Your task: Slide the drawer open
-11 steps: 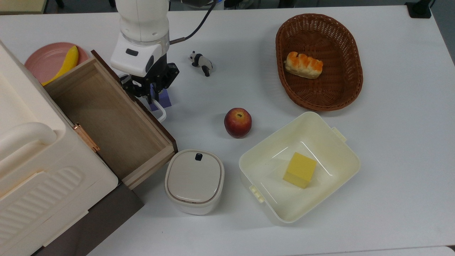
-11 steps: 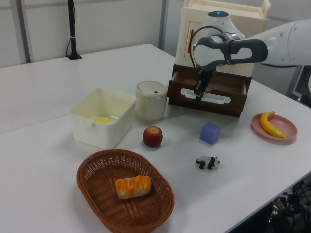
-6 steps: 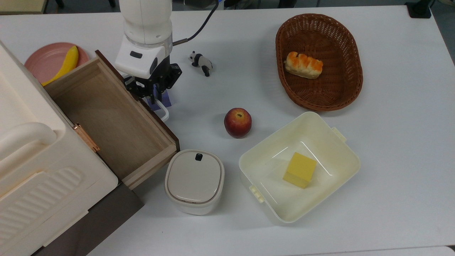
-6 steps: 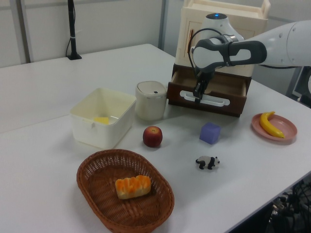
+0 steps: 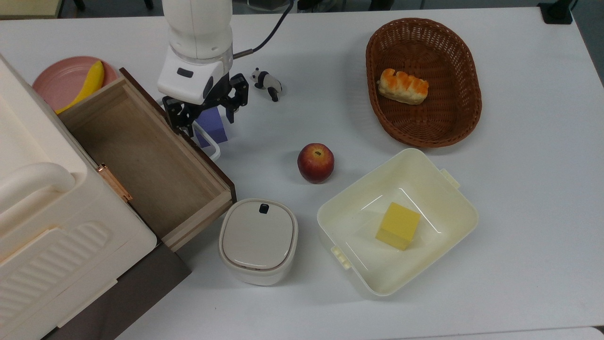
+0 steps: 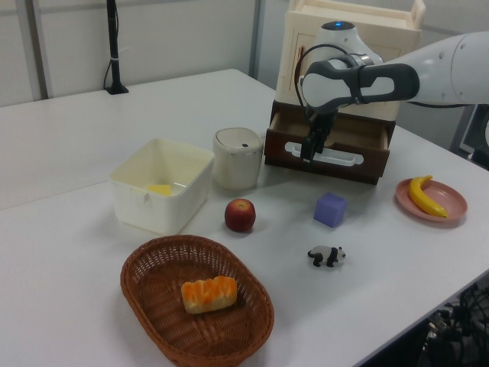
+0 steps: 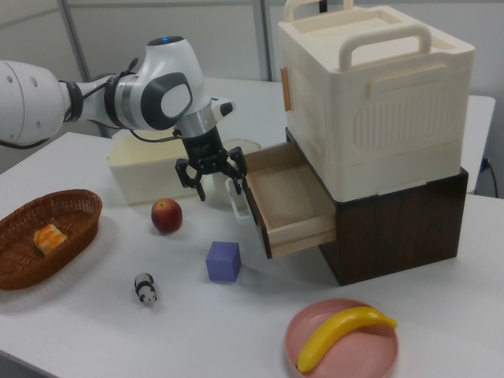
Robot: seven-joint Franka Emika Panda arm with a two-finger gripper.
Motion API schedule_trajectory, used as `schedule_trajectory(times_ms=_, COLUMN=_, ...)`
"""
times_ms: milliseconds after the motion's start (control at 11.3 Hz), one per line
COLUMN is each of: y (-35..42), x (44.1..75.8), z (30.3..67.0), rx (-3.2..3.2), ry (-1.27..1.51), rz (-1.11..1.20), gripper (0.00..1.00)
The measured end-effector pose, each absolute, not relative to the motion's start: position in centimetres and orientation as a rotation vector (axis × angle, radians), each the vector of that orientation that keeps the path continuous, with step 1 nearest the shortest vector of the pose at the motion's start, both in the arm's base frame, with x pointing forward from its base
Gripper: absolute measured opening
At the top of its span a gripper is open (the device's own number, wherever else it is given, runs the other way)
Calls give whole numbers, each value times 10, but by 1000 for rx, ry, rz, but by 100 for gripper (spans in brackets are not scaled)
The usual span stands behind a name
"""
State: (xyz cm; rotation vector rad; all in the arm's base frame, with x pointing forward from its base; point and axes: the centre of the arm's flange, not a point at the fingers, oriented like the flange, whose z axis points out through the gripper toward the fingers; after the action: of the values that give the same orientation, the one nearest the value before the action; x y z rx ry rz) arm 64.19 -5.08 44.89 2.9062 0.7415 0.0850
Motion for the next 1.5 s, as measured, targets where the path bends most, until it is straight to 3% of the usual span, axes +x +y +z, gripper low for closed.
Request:
schedule_trajectory(times_ms=88, y=-49, x=640, z=450, rx=2909, ry=745, rz=70, gripper=99)
schedule_trajectory(times_ms=442, y=-26, x=639, z=454, rx=2936, ry=684, rz=77, gripper=100)
schedule_trajectory(times_ms=795, y=-4, x=635, z=474, rx=2993, ry=419, rz=119, gripper=100)
schedule_trajectory(times_ms=1502, y=6, x=588, z=583, rx=3143, ry=-85, rz=104, gripper=100)
